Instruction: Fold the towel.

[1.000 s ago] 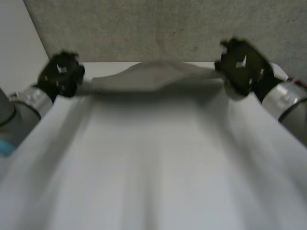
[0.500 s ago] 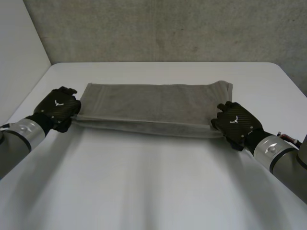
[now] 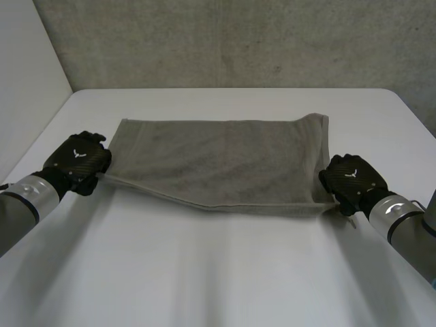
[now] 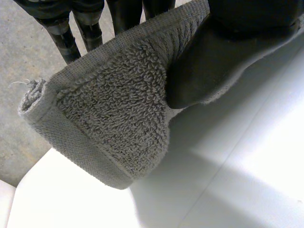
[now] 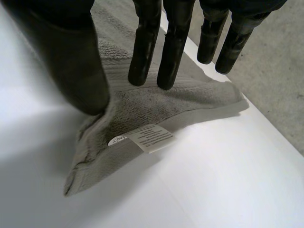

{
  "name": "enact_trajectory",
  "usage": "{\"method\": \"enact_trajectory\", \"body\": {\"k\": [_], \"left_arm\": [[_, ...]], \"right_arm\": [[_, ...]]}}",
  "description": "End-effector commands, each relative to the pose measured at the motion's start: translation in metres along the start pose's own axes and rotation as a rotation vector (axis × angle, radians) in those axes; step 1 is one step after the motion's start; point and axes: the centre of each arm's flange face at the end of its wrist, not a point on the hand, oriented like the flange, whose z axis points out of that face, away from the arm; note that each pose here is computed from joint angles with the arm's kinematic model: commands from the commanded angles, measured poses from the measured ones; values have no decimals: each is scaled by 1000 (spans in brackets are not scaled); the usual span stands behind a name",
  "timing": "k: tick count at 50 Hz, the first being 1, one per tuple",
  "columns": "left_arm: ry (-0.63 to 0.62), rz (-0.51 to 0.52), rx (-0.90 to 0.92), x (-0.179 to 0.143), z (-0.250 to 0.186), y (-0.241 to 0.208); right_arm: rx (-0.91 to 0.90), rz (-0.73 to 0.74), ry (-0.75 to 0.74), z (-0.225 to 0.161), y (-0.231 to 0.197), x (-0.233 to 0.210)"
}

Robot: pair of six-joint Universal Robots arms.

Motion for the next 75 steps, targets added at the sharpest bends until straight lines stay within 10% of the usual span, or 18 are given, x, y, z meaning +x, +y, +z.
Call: {"method": "enact_trajectory", "body": {"k": [1, 32, 57, 75], "left_arm": [[2, -2, -1, 1, 0, 0], [11, -32, -22, 1, -3, 0], [-154, -134, 162, -40, -74, -91], [-57, -154, 73, -51, -8, -52]], "right_arm": [[-36, 53, -22, -3, 2, -2], [-36, 112, 14, 5, 3, 14], [180, -48, 153, -106, -108, 70], [143, -85, 60, -28, -80, 87]]}}
